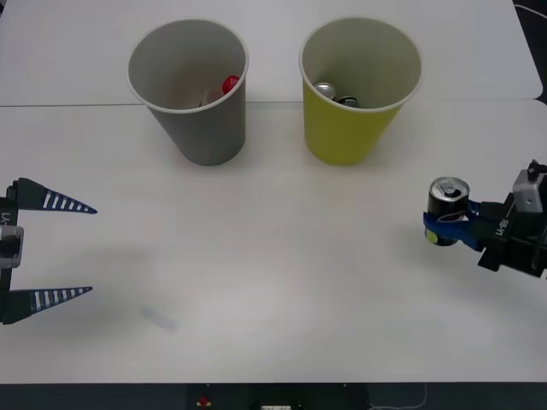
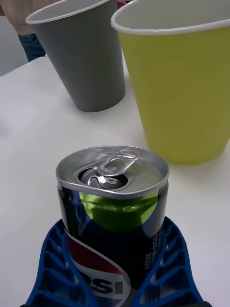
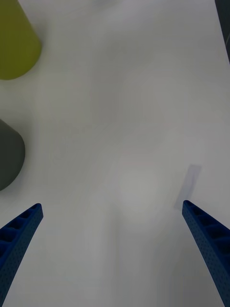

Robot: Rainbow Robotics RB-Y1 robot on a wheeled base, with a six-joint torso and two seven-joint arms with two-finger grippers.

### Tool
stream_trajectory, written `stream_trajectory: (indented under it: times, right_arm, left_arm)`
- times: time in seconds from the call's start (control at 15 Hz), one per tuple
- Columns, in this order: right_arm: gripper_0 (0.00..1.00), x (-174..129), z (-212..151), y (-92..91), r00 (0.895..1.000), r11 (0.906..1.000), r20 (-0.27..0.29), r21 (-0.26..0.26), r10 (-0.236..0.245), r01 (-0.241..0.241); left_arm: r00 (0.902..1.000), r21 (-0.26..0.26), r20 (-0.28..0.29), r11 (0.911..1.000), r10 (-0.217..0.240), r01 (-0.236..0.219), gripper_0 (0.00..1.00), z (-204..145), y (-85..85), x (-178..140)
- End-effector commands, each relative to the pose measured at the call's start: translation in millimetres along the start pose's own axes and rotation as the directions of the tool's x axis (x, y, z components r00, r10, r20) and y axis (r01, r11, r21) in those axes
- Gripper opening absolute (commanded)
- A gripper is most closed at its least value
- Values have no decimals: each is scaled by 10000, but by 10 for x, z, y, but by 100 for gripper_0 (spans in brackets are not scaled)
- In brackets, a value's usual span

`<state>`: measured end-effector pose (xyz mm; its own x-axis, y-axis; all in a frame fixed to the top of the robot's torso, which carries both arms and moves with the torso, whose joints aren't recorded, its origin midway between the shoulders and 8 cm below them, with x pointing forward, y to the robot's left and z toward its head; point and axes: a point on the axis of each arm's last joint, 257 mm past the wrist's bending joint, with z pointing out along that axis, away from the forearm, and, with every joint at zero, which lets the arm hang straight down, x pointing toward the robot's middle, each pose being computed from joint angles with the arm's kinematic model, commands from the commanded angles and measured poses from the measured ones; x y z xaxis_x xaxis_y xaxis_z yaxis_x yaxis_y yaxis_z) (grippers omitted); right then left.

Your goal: Put the can into the green bin and the plastic bottle into the gray bin

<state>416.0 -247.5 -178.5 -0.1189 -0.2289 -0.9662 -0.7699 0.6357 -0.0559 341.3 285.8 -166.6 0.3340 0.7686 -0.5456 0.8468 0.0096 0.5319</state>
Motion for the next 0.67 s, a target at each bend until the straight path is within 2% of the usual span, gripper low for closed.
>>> stream_trajectory:
  times: [0.07, 0.33, 0.53, 0.67]
  right_arm:
    - [0, -276, -43, 112, 9989, 9993, -310, 146, 345, -340]
    - [0, -657, -74, 263, 9928, 9949, -777, 498, 911, -874]
    - [0, -949, -125, 362, 9808, 9869, -1278, 849, 1473, -1371]
    - [0, -1119, -118, 398, 9718, 9823, -1550, 866, 1778, -1660]
  left_arm:
    - [10000, 0, 0, 10000, 0, 0, 100, 0, 0, 0]
    - [10000, 0, 0, 10000, 0, 0, 100, 0, 0, 0]
    - [10000, 0, 0, 10000, 0, 0, 100, 0, 0, 0]
    - [10000, 0, 0, 10000, 0, 0, 100, 0, 0, 0]
